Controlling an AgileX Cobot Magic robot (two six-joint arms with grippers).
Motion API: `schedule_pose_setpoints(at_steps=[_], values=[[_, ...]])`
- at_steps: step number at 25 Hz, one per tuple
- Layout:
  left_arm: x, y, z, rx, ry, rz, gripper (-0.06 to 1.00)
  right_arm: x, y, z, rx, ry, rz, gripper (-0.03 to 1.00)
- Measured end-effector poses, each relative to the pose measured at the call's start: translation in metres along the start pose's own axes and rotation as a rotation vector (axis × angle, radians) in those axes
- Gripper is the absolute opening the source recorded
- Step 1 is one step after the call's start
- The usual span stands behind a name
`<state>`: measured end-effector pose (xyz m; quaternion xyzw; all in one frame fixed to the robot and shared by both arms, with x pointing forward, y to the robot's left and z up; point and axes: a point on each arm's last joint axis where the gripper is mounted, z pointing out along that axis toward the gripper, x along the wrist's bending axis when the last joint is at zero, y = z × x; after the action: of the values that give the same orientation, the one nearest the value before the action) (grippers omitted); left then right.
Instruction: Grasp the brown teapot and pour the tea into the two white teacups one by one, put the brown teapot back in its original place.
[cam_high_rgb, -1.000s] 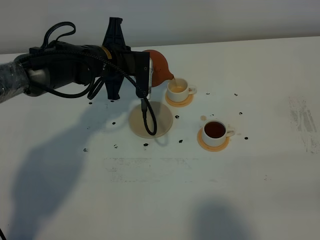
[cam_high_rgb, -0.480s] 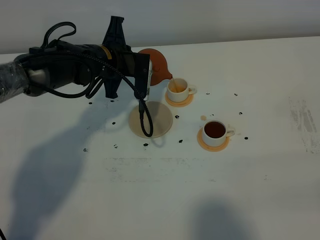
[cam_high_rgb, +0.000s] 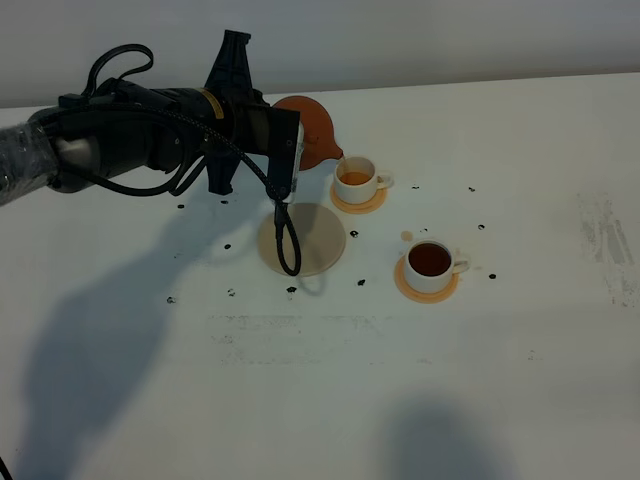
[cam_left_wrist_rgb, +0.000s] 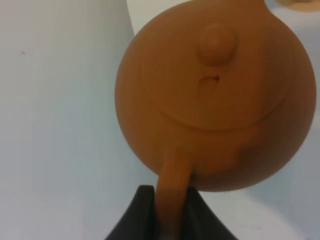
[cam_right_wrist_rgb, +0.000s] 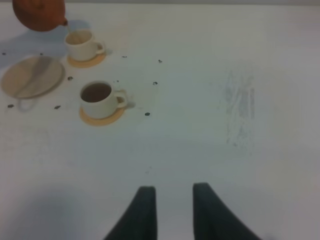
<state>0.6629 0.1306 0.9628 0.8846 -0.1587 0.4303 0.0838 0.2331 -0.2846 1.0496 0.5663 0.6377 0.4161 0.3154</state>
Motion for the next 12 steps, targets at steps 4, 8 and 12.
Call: schedule_pose_setpoints(at_steps=[4, 8, 12], values=[[0.0023, 0.0004, 0.0003, -0.004, 0.028, 0.002, 0.11, 0.0, 0.0, 0.0, 0.0, 0.0, 0.0, 0.2], [0.0001, 0.0005, 0.0042, -0.006, 0.034, 0.005, 0.11, 0.0, 0.0, 0.0, 0.0, 0.0, 0.0, 0.2], [-0.0015, 0.0005, 0.0062, -0.005, 0.032, 0.026, 0.11, 0.0, 0.0, 0.0, 0.0, 0.0, 0.0, 0.2]])
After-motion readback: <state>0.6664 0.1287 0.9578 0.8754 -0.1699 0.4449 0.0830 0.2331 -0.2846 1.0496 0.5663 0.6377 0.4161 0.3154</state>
